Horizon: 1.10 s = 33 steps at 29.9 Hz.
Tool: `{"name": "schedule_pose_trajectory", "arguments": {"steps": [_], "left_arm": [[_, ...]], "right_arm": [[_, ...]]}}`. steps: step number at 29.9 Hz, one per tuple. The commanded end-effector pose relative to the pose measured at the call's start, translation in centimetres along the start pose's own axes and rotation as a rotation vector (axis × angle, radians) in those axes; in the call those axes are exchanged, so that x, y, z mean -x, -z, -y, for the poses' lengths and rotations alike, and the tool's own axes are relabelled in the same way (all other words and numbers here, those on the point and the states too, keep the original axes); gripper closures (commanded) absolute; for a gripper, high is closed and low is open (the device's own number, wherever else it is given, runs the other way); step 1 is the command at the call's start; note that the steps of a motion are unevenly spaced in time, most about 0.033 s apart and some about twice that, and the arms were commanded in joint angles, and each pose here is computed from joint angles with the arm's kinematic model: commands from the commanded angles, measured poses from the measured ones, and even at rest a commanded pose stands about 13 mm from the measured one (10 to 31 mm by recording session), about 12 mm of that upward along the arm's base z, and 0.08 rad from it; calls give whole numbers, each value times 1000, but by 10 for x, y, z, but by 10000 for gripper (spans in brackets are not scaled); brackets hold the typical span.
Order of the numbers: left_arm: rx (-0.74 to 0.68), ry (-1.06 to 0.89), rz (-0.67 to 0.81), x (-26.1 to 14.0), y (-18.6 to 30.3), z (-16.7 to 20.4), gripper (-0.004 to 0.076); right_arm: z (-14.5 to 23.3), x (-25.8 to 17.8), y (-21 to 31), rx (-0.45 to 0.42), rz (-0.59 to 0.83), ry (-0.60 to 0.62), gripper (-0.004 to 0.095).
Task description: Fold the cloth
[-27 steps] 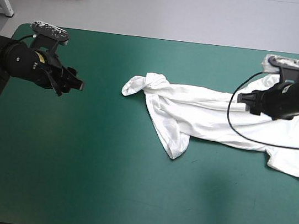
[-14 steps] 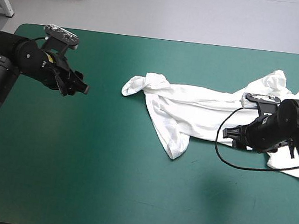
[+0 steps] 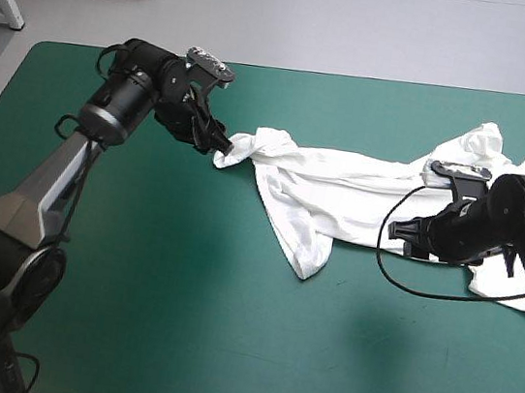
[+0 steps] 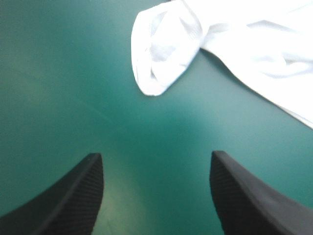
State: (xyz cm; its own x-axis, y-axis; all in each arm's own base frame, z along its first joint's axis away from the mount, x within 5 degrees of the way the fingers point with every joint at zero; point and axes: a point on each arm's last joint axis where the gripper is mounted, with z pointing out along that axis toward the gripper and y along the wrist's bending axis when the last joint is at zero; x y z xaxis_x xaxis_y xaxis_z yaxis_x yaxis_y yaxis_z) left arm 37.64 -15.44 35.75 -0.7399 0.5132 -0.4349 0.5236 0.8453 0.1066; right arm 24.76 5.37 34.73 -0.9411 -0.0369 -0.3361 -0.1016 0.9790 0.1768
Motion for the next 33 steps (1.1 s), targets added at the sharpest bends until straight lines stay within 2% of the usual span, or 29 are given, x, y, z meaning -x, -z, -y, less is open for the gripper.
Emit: {"name": "schedule_pose_trajectory", "arguments": {"steps": [1,6,15,24,33], "left_arm": [[13,14,52,18,7,-2,267],[7,21,16,32,-31,-4,267],[-3,33,-65,31,-80,-7,267],[-17,102,-54,27,-99,-32,267],[-76,85,-38,30,-114,-22,279]], "right_arm": [[-3,0,16,15,69,28,399],[-3,1,16,7,73,31,415],[-3,0,16,7,71,31,444],[-3,-1,16,6,59,31,446],[-2,1,16,5,77,32,467]]}}
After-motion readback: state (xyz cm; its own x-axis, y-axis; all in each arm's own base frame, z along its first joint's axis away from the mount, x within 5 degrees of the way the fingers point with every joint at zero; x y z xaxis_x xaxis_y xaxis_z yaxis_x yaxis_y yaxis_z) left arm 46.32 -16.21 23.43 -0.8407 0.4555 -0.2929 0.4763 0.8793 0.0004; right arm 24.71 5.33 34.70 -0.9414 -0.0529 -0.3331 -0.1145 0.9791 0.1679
